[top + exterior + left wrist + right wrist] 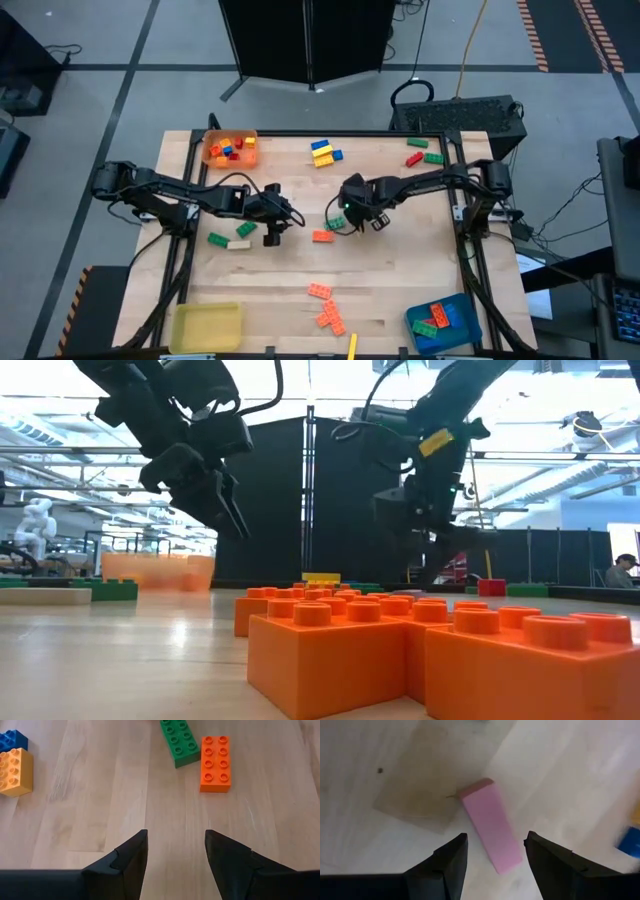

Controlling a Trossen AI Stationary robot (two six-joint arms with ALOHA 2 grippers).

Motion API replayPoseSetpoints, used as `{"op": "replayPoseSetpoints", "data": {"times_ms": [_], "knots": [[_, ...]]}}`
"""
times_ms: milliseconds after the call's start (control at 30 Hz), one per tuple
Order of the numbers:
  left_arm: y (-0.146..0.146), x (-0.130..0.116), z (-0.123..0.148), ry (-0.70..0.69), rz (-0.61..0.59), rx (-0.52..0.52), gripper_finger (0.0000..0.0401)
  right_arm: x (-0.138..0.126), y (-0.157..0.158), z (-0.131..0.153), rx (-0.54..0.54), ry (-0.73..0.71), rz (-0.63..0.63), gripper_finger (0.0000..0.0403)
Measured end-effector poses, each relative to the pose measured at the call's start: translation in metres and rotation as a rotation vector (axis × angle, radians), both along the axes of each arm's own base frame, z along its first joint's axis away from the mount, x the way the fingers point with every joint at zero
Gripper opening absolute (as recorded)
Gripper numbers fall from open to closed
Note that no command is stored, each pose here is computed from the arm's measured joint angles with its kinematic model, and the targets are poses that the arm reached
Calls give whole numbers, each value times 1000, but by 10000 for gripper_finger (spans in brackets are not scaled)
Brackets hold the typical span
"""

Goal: Sort blocks by size
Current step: Put the pink block into the yellow bin

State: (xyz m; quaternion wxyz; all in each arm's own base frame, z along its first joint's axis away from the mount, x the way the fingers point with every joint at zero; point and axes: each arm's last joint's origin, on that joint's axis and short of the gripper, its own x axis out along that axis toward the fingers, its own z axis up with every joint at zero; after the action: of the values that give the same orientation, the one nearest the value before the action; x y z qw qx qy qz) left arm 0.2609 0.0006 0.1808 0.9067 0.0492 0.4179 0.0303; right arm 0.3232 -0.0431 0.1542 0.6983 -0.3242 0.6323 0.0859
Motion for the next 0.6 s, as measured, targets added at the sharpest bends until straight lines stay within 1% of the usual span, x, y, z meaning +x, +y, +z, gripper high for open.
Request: {"op": "replayPoseSetpoints", "data": {"times_ms": [67,300,400,600], "knots": [[0,0,0,-1,0,0,199,-1,-5,0,49,1,20,194],[0,1,1,-14,0,1,199,-1,-18,-1,58,6,64,194],[0,1,1,-15,4,5,199,0,-22,-8,92,16,72,194],[0,2,1,-20,5,7,199,4,-23,-24,94,60,75,194]]}}
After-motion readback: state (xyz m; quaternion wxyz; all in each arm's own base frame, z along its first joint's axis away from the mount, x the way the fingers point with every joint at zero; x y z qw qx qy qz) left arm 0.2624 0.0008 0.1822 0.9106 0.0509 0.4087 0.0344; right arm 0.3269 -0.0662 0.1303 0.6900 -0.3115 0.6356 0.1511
